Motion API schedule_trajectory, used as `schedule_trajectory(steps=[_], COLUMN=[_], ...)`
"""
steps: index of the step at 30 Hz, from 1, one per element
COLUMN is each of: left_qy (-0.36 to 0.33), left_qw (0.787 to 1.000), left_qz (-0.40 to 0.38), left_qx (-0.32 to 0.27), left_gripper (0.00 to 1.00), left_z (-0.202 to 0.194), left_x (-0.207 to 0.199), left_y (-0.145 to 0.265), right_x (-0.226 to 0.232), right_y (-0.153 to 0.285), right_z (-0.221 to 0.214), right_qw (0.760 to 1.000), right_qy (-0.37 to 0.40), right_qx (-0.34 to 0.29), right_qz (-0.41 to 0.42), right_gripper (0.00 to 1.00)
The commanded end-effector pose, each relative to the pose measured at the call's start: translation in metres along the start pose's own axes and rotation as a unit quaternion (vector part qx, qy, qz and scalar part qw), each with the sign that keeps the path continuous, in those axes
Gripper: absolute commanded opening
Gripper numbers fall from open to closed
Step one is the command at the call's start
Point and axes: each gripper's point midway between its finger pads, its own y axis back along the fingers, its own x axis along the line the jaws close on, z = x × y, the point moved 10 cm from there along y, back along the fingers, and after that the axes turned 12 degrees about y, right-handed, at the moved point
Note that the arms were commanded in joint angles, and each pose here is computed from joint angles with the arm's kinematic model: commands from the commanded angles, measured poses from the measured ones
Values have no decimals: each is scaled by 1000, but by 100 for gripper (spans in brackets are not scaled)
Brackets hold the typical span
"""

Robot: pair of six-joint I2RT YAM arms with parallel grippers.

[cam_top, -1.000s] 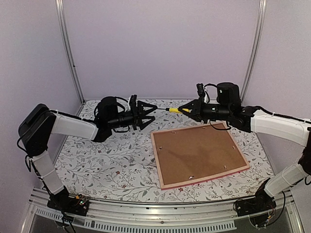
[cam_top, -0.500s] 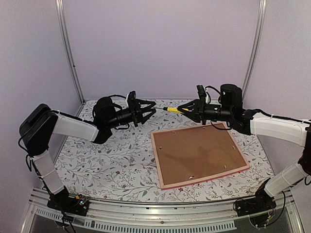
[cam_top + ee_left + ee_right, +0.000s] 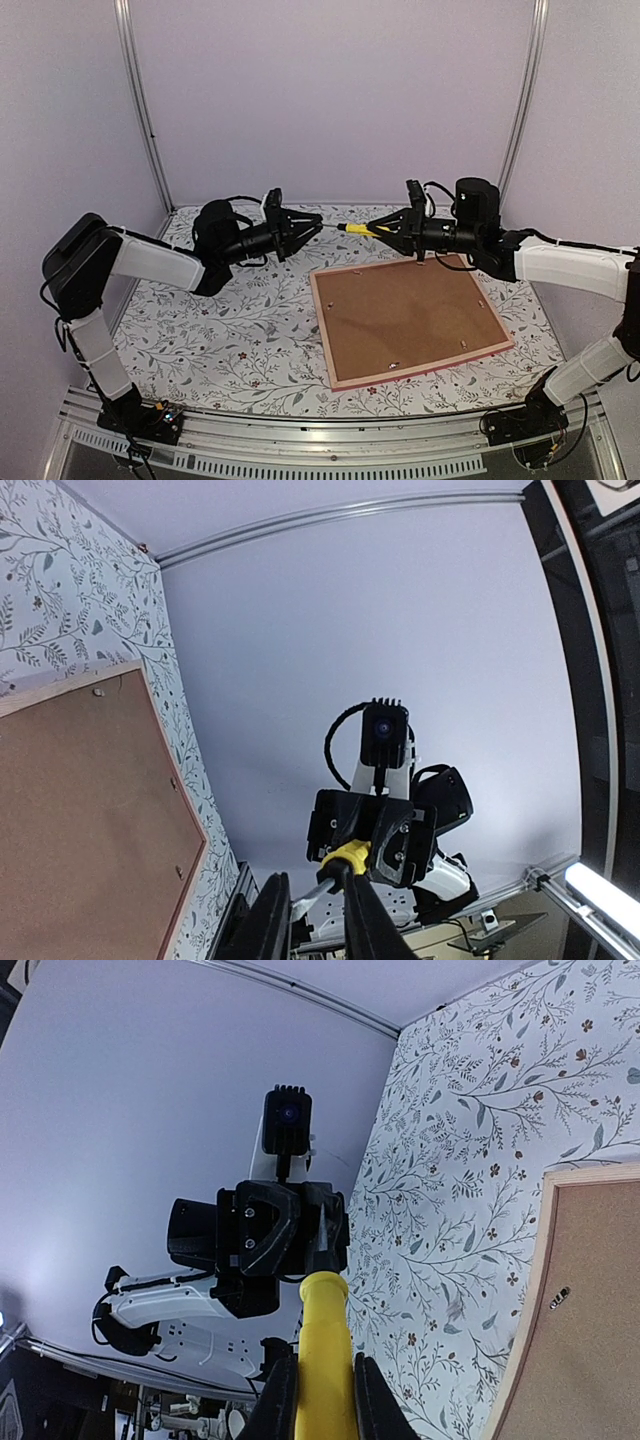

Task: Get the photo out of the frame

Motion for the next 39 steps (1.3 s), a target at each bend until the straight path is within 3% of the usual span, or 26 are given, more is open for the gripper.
schedule_trajectory(steps=[1,9,15,26,31,39], left_qy=[-9,-12,-13,-15,-17,-23], left_qw=[1000,1000,1000,1000,1000,999], left_qz=[-5,-6,-5,3,5,16], left_qx=[12,14,18,13,7,-14], left_gripper=[21,12,1,0,0,0], left_z=[-1,-1,-1,1,4,13], left_x=[-2,-5,-7,-7,-7,-8], left_y=[-7,-10,-11,-10,-8,5], right_x=[4,4,3,1,-1,-3], right_y=[6,9,9,9,9,10], right_z=[3,3,3,3,1,1], right_qw=[1000,1000,1000,1000,1000,1000], right_qy=[7,6,6,11,14,21], right_qx=[-10,-11,-10,-12,-12,-15], right_qz=[16,17,18,13,9,-4], right_gripper=[0,0,0,2,20,67])
